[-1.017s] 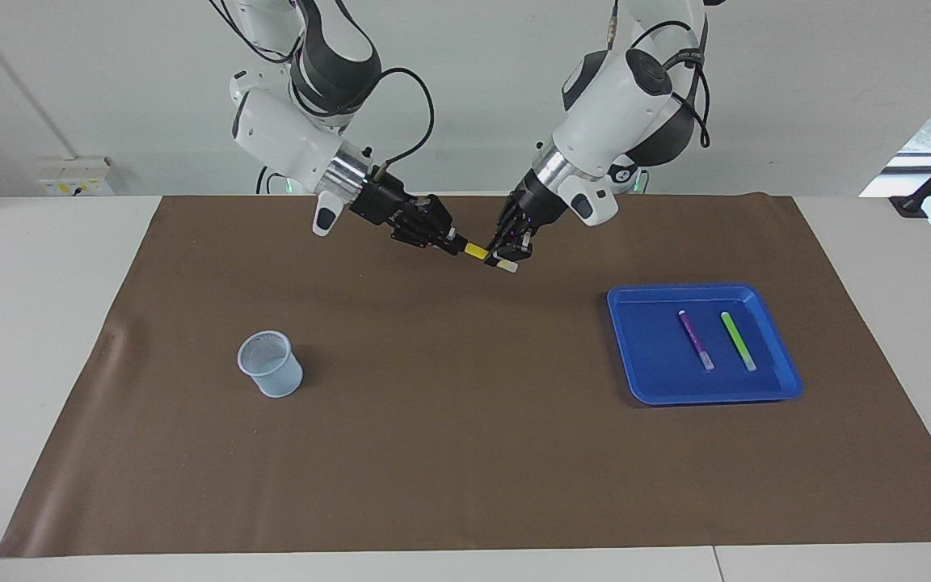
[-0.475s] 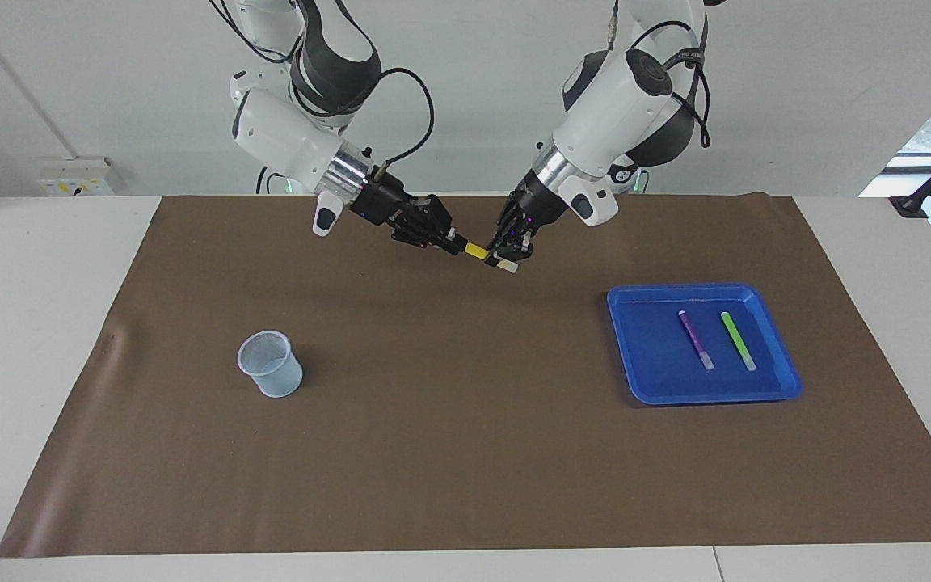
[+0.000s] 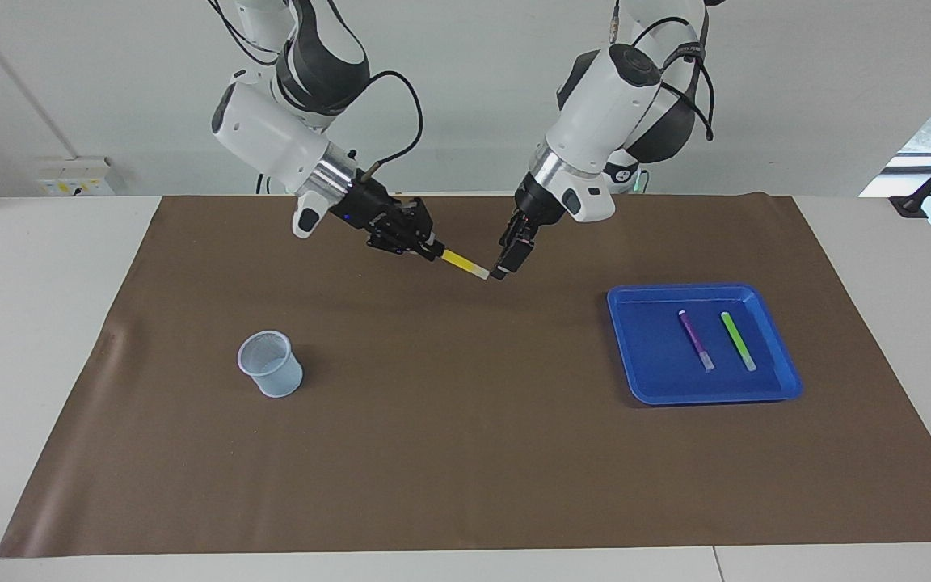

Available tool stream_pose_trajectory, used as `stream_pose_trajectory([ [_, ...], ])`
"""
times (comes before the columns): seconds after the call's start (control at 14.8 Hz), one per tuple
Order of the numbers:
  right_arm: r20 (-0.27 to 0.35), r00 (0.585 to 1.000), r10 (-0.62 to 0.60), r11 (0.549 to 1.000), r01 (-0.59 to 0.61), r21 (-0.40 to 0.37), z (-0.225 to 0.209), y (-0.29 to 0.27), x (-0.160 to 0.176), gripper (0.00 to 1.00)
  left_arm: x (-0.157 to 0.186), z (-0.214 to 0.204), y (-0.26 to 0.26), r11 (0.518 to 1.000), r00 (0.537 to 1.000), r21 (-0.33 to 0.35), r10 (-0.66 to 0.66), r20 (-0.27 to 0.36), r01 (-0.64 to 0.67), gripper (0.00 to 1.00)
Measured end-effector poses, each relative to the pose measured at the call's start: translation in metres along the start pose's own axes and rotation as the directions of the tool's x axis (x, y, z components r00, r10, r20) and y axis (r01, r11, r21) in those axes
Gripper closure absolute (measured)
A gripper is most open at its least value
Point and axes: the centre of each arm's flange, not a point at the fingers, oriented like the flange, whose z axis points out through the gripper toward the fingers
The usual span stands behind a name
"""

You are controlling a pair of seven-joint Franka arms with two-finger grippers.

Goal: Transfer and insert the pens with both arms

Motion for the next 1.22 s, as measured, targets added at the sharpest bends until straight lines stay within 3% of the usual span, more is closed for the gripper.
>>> stream_pose_trajectory([
  [0.2, 0.049, 0.982, -0.183, 0.959, 0.189, -0.209, -0.052, 0.024, 0.028, 0.82, 0.023, 0.005, -0.005, 0.967, 0.965, 0.043, 0.254, -0.059, -0.252, 0.0],
  [0.47, 0.113, 0.927, -0.358, 0.796, 0.366, -0.481, -0.091, 0.047, 0.065, 0.82, 0.098, 0.011, -0.032, 0.795, 0.798, 0.135, 0.601, -0.04, -0.591, 0.0],
  [0.75, 0.176, 0.901, -0.396, 0.709, 0.422, -0.565, -0.101, 0.091, 0.088, 0.82, 0.186, 0.007, -0.073, 0.556, 0.571, 0.183, 0.82, 0.039, -0.811, 0.0],
  [0.95, 0.216, 0.891, -0.4, 0.655, 0.443, -0.613, -0.087, 0.109, 0.098, 0.82, 0.248, 0.012, -0.098, 0.432, 0.459, 0.232, 0.885, 0.079, -0.872, 0.0],
  [1.08, 0.223, 0.89, -0.398, 0.648, 0.445, -0.619, -0.073, 0.122, 0.101, 0.82, 0.289, 0.022, -0.109, 0.399, 0.433, 0.281, 0.898, 0.07, -0.873, 0.0],
  [1.22, 0.234, 0.892, -0.387, 0.65, 0.444, -0.616, -0.059, 0.137, 0.097, 0.82, 0.324, 0.035, -0.115, 0.412, 0.446, 0.301, 0.893, 0.051, -0.86, 0.0],
])
